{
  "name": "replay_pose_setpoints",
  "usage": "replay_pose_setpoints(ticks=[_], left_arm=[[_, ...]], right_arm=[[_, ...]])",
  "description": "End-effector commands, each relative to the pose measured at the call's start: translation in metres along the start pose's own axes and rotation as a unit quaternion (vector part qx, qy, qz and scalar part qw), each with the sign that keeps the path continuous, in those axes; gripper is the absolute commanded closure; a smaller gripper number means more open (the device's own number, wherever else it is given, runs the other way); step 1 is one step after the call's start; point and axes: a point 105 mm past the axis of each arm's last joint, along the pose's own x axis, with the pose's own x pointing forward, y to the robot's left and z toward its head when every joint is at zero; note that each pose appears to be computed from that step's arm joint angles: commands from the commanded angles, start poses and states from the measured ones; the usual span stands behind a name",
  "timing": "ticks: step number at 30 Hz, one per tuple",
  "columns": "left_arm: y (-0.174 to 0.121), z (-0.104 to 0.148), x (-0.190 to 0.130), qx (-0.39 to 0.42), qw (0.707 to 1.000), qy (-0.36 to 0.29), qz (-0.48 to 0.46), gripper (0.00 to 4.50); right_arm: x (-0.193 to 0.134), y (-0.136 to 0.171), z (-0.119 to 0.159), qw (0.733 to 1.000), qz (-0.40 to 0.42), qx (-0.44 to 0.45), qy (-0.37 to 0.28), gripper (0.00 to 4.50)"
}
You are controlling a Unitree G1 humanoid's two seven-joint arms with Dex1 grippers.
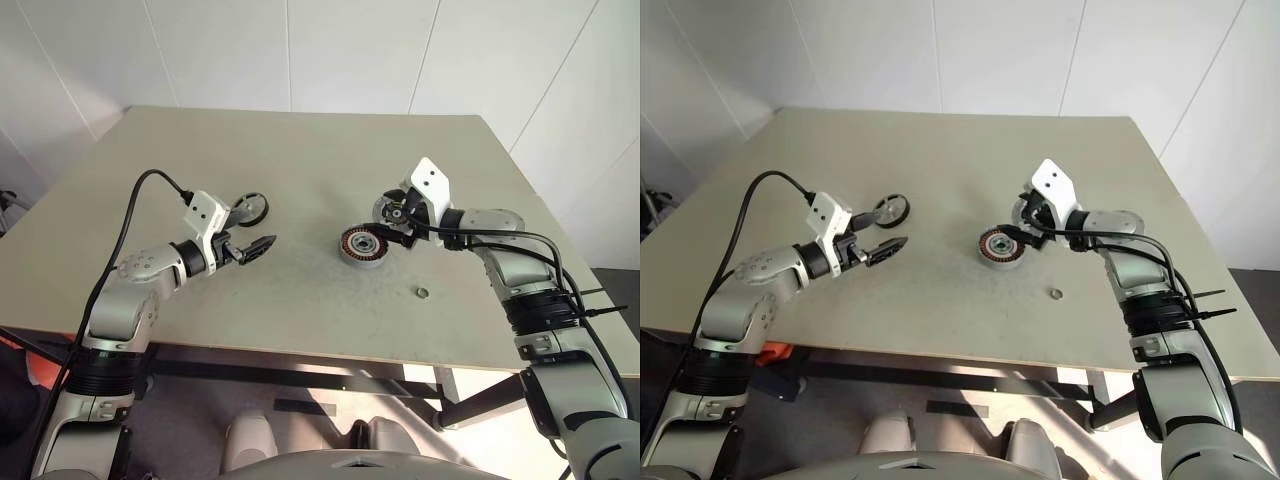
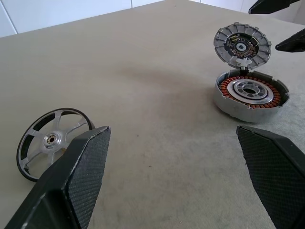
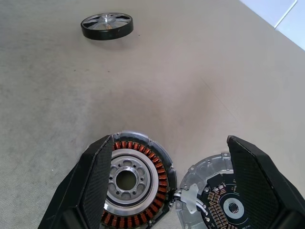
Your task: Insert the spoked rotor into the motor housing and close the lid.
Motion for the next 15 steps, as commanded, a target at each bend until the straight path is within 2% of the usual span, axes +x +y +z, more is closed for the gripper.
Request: replay_pose_setpoints(ticks=[1, 12, 15], left_arm=[[0.003, 0.016, 0.000, 0.020, 0.999, -0.025, 0.004, 0.02], [0.001, 0.015, 0.001, 0.017, 1.000, -0.024, 0.002, 0.02], [0.001, 0.015, 0.001, 0.017, 1.000, -0.024, 0.002, 0.02]], right_arm=[[-0.003, -0.009, 0.016, 1.000, -0.012, -0.015, -0.017, 0.18], [-0.004, 0.001, 0.006, 0.999, 0.015, -0.036, 0.008, 0.18], [-0.005, 0.004, -0.002, 0.997, 0.017, -0.067, 0.037, 0.18]])
